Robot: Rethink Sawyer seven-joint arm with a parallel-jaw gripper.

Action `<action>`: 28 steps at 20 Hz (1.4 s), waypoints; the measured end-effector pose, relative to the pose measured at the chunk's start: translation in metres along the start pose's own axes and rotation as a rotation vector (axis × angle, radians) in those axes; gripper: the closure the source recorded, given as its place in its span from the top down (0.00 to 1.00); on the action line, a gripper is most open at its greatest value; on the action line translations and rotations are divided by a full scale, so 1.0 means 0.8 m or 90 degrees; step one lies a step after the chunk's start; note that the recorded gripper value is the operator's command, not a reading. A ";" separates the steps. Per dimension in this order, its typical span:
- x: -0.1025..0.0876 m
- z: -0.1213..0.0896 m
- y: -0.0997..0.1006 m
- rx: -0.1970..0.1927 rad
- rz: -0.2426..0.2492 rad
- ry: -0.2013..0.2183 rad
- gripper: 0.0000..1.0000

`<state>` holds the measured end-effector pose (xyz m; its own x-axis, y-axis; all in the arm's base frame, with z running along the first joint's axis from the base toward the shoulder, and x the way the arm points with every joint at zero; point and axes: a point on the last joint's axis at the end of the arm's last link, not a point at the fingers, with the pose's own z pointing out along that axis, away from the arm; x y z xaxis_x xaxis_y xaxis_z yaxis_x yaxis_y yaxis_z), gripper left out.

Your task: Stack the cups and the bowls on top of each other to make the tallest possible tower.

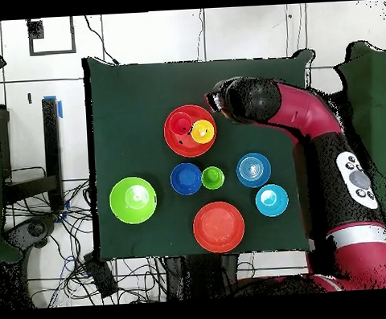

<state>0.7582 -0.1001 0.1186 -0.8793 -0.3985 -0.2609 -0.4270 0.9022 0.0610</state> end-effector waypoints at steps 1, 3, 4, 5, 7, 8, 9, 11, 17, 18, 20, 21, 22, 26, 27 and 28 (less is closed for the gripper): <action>-0.003 -0.003 -0.005 0.003 0.001 -0.001 1.00; -0.006 -0.007 -0.010 0.006 0.002 -0.002 1.00; -0.010 -0.013 -0.018 0.009 0.004 -0.003 1.00; -0.012 -0.015 -0.020 0.010 0.004 -0.002 1.00; -0.016 -0.021 -0.027 0.012 0.006 -0.002 1.00; -0.019 -0.025 -0.031 0.013 0.006 -0.002 1.00; -0.020 -0.027 -0.033 0.015 0.007 -0.003 1.00; -0.022 -0.029 -0.036 0.017 0.007 -0.004 1.00; -0.029 -0.036 -0.046 0.027 0.009 -0.013 1.00; -0.029 -0.036 -0.046 0.028 0.009 -0.014 1.00; -0.029 -0.036 -0.046 0.028 0.009 -0.014 1.00; -0.029 -0.036 -0.046 0.028 0.009 -0.014 1.00; -0.029 -0.036 -0.046 0.027 0.009 -0.014 1.00; -0.028 -0.033 -0.046 0.026 0.009 -0.012 1.00; -0.028 -0.033 -0.046 0.025 0.010 -0.012 1.00; -0.027 -0.032 -0.045 0.025 0.010 -0.012 1.00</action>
<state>0.7875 -0.1283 0.1467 -0.8815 -0.3818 -0.2780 -0.4046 0.9141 0.0277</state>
